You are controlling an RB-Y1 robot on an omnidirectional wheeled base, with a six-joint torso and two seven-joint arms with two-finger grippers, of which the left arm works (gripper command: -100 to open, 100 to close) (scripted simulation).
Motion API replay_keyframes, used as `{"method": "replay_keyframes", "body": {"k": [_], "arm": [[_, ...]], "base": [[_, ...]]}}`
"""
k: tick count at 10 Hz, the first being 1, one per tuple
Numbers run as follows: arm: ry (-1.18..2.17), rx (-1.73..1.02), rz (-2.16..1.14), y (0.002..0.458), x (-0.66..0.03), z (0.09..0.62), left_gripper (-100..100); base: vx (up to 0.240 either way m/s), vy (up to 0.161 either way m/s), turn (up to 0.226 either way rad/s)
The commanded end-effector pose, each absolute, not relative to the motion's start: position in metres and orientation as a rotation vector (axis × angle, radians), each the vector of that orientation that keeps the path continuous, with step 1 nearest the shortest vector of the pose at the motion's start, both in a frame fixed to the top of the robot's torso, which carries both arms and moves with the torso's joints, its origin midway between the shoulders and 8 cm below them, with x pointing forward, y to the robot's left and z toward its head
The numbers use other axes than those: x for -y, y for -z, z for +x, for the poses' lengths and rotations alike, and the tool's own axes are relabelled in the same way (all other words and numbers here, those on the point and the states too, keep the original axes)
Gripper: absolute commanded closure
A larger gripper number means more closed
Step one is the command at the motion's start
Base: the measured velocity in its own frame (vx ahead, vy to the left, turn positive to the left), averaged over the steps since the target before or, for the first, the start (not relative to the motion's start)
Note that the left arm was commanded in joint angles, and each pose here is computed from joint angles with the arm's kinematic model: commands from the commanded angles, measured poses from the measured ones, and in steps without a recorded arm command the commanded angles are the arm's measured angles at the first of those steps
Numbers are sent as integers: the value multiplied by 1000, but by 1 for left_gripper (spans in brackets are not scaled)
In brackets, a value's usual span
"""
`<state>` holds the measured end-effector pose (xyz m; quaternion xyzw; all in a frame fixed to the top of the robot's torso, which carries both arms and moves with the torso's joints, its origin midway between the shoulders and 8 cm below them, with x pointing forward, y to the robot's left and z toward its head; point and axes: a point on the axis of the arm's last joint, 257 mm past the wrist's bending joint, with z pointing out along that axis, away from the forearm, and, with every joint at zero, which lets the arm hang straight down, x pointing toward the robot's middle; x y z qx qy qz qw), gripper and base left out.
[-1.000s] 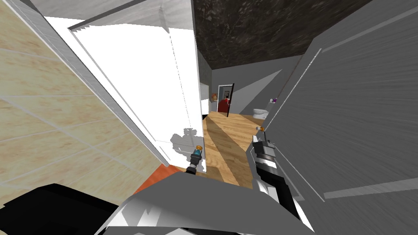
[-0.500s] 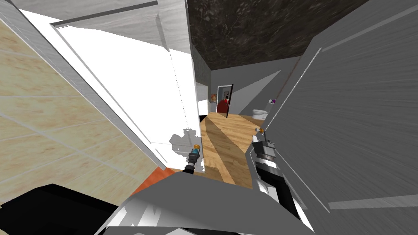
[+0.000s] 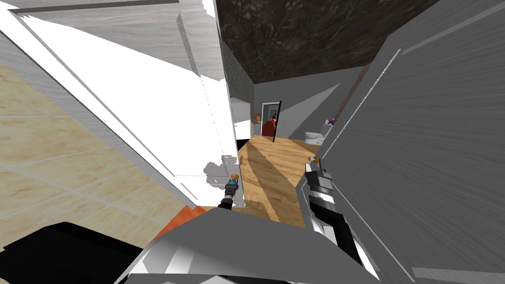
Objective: Push the door open
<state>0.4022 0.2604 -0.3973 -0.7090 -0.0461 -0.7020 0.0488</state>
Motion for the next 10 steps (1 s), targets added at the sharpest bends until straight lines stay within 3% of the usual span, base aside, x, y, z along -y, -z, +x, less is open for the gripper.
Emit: {"method": "replay_keyframes", "body": {"k": [1, 10], "arm": [[2127, 171, -2126, 394, -280, 406, 100], [2050, 325, -2050, 392, -346, 406, 100]], "base": [[101, -57, 0], [130, -68, -4]]}}
